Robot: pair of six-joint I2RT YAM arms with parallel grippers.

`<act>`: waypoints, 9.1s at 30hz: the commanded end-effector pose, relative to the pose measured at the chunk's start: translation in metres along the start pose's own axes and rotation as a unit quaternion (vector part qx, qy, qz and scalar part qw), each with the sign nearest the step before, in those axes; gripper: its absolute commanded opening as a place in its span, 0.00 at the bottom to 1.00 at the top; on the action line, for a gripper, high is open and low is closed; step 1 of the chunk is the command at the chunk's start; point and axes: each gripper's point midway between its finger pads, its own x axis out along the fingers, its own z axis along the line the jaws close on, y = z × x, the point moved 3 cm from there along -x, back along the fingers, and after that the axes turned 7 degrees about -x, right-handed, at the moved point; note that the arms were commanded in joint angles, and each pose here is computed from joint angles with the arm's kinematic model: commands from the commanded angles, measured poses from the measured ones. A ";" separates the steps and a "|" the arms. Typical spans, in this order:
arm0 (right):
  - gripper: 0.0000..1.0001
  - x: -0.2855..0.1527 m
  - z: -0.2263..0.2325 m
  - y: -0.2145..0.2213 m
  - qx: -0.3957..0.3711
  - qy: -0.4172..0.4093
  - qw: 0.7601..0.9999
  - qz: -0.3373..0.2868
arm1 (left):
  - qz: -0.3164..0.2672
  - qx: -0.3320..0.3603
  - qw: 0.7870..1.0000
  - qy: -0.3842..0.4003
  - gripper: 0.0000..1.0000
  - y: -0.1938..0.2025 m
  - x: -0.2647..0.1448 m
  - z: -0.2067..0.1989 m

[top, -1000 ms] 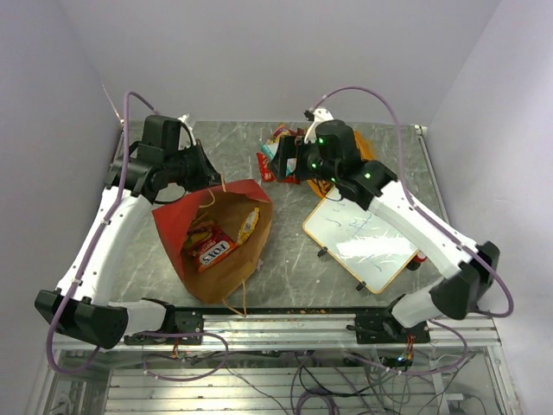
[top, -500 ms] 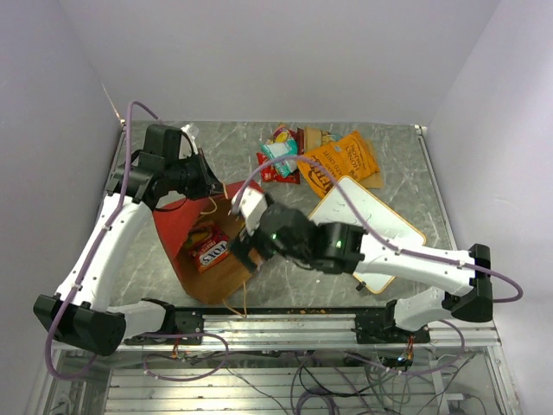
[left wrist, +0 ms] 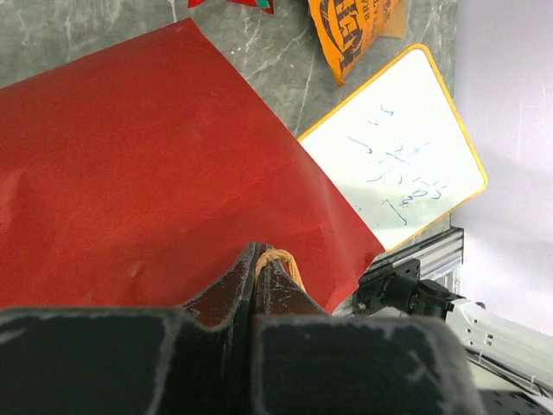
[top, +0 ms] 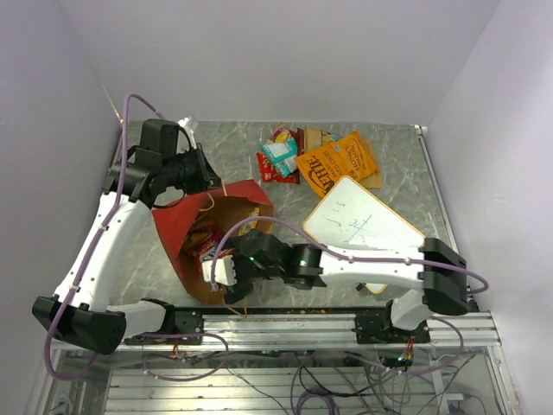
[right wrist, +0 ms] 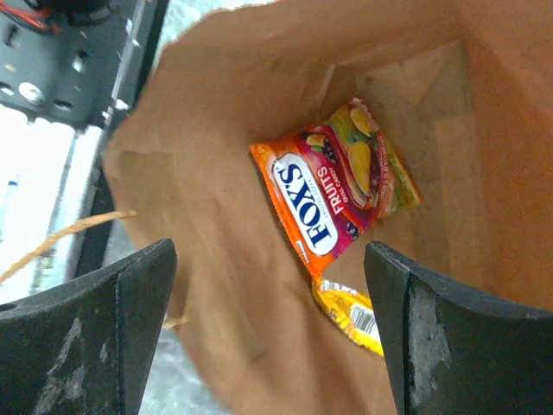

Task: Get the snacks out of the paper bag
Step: Take out the snack from the paper bag, then place the snack at the center of the board, then take out the snack from the paper bag.

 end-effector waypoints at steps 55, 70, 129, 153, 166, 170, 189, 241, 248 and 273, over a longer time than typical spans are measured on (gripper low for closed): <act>0.00 0.038 -0.025 0.015 0.007 -0.052 0.994 -0.097 | -0.030 0.055 0.997 -0.050 0.07 -0.011 -0.027 0.003; 0.00 -0.082 -0.076 -0.080 0.176 0.069 0.960 -0.207 | -0.005 0.029 0.999 -0.022 0.07 0.001 -0.014 0.001; 0.00 -0.171 -0.317 0.333 0.099 0.489 0.798 0.338 | -0.032 0.089 0.990 -0.100 0.07 -0.055 0.007 0.004; 0.00 -0.228 -0.348 0.337 0.070 0.516 0.776 0.355 | -0.012 0.098 0.989 -0.108 0.07 -0.057 0.018 0.010; 0.00 -0.110 -0.300 0.382 0.241 0.443 0.825 0.256 | -0.017 0.093 0.989 -0.112 0.07 -0.057 0.015 0.012; 0.03 -0.080 -0.294 0.375 0.290 0.422 0.834 0.206 | -0.016 0.088 0.990 -0.109 0.07 -0.056 0.016 0.012; 0.68 -0.124 -0.236 0.234 0.351 0.355 0.863 0.075 | 0.057 0.013 0.998 0.008 0.07 -0.017 0.033 -0.008; 0.72 0.069 -0.063 0.097 -0.041 0.101 0.991 0.074 | 0.009 0.093 0.996 0.002 0.07 -0.014 -0.007 -0.033; 0.64 0.093 -0.069 0.119 -0.052 0.095 0.991 0.077 | -0.009 0.117 0.993 -0.019 0.07 -0.019 -0.015 -0.031; 0.40 0.145 -0.061 0.162 -0.084 0.092 0.988 0.089 | 0.003 0.119 0.992 -0.039 0.07 -0.020 -0.011 -0.027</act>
